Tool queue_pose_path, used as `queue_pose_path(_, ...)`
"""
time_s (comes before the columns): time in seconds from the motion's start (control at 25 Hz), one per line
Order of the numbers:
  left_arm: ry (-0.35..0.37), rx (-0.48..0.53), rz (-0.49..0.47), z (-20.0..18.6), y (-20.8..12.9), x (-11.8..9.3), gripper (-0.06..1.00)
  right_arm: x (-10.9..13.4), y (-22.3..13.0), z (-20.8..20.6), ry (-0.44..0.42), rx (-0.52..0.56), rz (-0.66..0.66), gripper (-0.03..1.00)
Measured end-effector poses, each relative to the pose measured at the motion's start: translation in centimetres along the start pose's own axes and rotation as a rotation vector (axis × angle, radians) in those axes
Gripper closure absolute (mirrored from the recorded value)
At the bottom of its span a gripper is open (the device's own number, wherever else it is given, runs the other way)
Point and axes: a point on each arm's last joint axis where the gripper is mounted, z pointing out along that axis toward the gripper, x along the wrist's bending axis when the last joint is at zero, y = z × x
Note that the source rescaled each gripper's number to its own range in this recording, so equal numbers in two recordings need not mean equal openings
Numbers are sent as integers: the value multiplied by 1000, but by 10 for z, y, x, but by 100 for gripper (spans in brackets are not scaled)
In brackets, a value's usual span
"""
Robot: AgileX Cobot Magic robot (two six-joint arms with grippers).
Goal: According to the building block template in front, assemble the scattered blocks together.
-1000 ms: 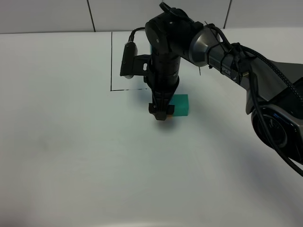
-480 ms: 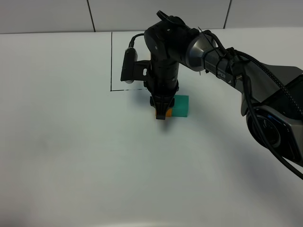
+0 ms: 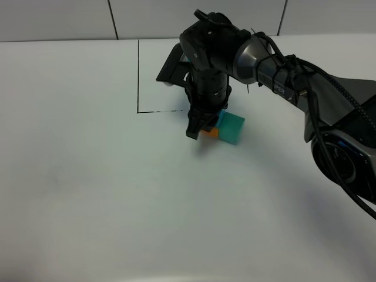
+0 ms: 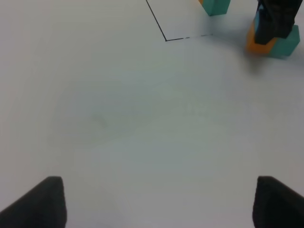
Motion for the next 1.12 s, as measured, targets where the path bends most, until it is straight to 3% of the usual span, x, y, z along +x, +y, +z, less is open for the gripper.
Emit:
queue_pose_path(0.16, 0, 0, 0, 0, 0, 0, 17, -2, -1, -25, 11, -35, 493, 95)
queue_pose_path(0.28, 0, 0, 0, 0, 0, 0, 17, -1, -3, -29, 29, -21, 734, 95)
queue_pose_path(0.4, 0, 0, 0, 0, 0, 0, 17, 2, -2, -29, 66, -14, 868, 95)
queue_pose_path(0.72, 0, 0, 0, 0, 0, 0, 17, 7, 0, -15, 95, 21, 993, 95)
queue_pose_path(1.12, 0, 0, 0, 0, 0, 0, 17, 12, 0, 11, 96, 77, 995, 95)
